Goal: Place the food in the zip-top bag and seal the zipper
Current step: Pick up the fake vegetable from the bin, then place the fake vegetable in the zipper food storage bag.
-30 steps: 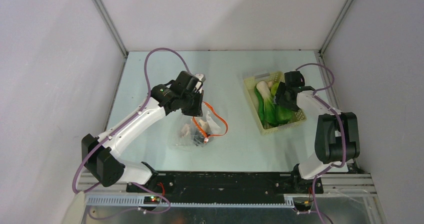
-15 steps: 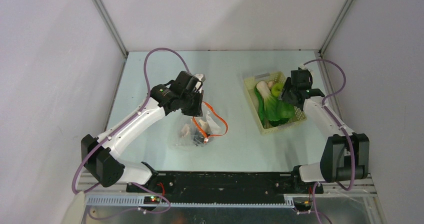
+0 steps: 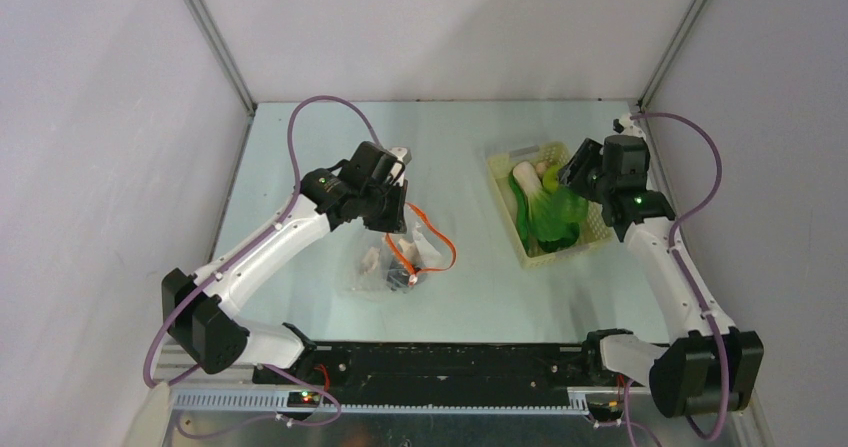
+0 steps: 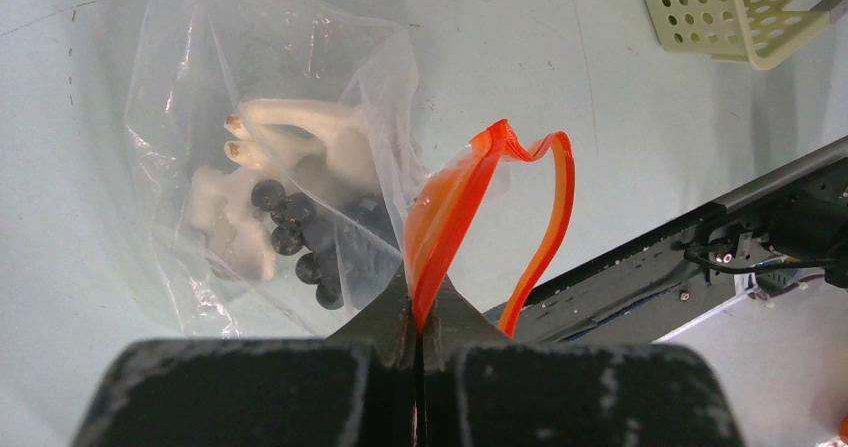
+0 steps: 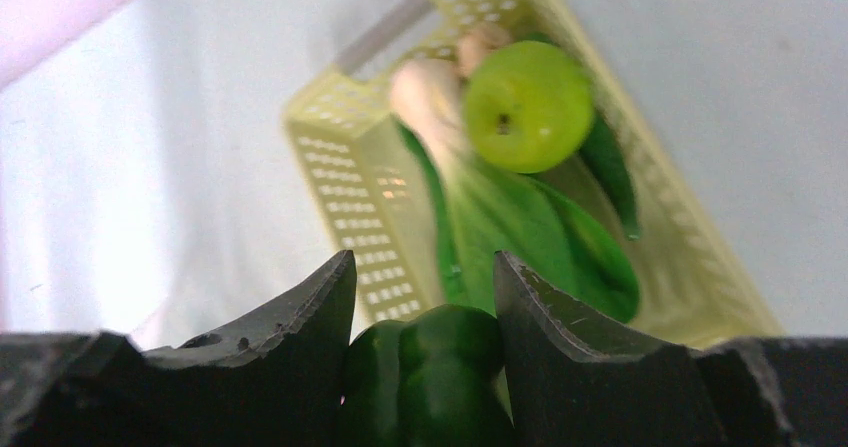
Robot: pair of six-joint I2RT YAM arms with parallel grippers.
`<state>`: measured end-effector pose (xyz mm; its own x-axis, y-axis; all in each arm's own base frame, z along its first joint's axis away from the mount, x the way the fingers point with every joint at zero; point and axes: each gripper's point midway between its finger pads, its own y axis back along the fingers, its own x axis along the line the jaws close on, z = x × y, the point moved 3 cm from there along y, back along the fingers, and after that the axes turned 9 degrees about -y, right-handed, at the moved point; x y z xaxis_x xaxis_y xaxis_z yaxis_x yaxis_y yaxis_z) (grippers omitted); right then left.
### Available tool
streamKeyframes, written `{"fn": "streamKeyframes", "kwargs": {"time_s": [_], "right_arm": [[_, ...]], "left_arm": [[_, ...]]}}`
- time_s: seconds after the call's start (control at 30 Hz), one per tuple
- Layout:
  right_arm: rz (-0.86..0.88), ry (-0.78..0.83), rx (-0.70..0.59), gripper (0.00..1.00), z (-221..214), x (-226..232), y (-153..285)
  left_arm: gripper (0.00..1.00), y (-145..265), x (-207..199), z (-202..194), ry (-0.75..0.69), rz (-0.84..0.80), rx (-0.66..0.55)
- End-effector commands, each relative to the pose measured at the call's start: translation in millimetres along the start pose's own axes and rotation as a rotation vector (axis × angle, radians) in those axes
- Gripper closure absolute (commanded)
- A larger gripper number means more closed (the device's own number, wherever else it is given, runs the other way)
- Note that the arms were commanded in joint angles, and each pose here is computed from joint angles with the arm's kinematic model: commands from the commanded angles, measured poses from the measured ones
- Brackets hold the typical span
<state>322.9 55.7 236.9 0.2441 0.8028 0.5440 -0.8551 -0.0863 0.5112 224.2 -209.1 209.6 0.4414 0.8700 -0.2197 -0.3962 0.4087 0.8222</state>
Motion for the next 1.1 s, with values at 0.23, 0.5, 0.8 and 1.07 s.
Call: {"fn": "streamKeyframes", "kwargs": {"time_s": [0.23, 0.5, 0.8, 1.07], "right_arm": [[0.5, -0.045, 0.099, 0.66, -48.7, 137.9, 58.0], [0.679, -0.065, 0.219, 0.67, -122.2, 205.1, 63.1], [0.641, -0.138, 0.199, 0.67, -177.8, 235.5, 39.3], [0.532, -0.147, 0.114, 0.54, -208.2, 233.0, 34.4]], "left_arm": [[1.0, 18.0, -10.1, 14.9, -0.024, -0.061, -0.083], [1.0, 18.8, -10.8, 14.8, -0.023, -0.066, -0.087], [1.0, 20.0, -12.7, 14.6, -0.022, -0.079, -0.09], [1.0, 21.9, -11.0, 15.3, -0.018, -0.066, -0.096]]}}
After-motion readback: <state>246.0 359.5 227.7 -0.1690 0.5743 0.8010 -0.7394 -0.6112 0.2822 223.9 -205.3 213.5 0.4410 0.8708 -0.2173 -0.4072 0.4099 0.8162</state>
